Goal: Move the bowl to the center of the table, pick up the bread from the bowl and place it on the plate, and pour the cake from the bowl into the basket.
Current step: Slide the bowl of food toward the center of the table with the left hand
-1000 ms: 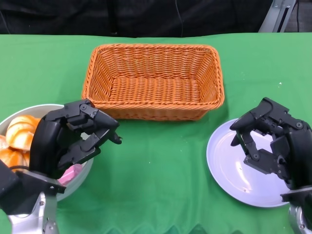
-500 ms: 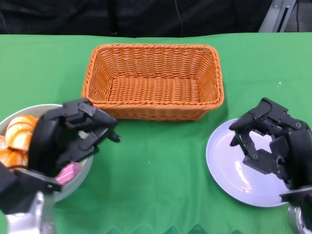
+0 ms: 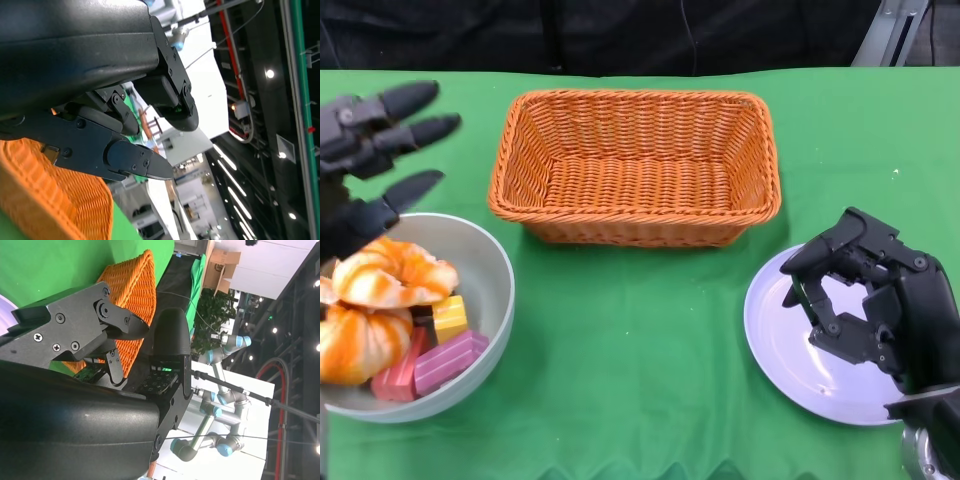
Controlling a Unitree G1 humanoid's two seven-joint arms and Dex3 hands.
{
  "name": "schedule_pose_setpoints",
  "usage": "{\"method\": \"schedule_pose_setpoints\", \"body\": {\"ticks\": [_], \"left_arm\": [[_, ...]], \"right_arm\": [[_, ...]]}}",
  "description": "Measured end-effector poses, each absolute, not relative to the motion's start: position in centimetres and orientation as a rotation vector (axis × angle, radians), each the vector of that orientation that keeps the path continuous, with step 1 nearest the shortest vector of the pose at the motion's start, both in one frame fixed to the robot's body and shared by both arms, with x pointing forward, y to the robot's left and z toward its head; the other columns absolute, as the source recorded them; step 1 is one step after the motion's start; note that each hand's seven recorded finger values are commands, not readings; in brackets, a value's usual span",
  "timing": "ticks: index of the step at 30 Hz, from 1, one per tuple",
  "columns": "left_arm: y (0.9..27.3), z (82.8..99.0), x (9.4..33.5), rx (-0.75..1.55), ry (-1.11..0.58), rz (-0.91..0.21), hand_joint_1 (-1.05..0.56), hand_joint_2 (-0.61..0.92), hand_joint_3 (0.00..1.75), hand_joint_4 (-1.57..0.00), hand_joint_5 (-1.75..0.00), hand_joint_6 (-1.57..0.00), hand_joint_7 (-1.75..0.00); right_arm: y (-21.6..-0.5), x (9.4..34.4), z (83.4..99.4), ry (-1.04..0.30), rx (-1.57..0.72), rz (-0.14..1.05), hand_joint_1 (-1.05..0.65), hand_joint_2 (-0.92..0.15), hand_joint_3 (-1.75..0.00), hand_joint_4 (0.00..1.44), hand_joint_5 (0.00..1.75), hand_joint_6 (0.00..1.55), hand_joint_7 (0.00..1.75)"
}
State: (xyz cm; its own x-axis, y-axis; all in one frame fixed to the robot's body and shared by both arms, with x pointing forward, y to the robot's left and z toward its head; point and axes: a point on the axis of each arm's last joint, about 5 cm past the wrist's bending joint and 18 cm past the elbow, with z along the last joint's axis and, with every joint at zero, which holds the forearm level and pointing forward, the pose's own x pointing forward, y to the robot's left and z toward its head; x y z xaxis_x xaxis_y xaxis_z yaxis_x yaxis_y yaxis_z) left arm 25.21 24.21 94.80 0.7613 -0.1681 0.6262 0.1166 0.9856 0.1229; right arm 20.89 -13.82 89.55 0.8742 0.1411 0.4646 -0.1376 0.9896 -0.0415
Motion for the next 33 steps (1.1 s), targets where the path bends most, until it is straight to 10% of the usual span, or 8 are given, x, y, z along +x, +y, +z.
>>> {"method": "schedule_pose_setpoints", "body": {"ticks": [17, 33], "left_arm": [[29.5, 93.9, 26.9, 0.439, -0.341, 0.134, -0.74, 0.92, 0.36, -0.30, 0.00, -0.31, 0.00], [30.6, 92.6, 27.5, 0.580, 0.029, 0.143, -0.77, 0.92, 0.65, -0.07, -0.02, -0.12, -0.01]], "right_arm": [[-13.7, 20.8, 89.4, -0.487, -0.018, 0.144, -0.07, -0.66, -0.88, 0.76, 1.50, 0.67, 1.27], [-13.7, 20.8, 89.1, -0.481, -0.019, 0.146, -0.09, -0.67, -0.86, 0.76, 1.51, 0.66, 1.28]]}}
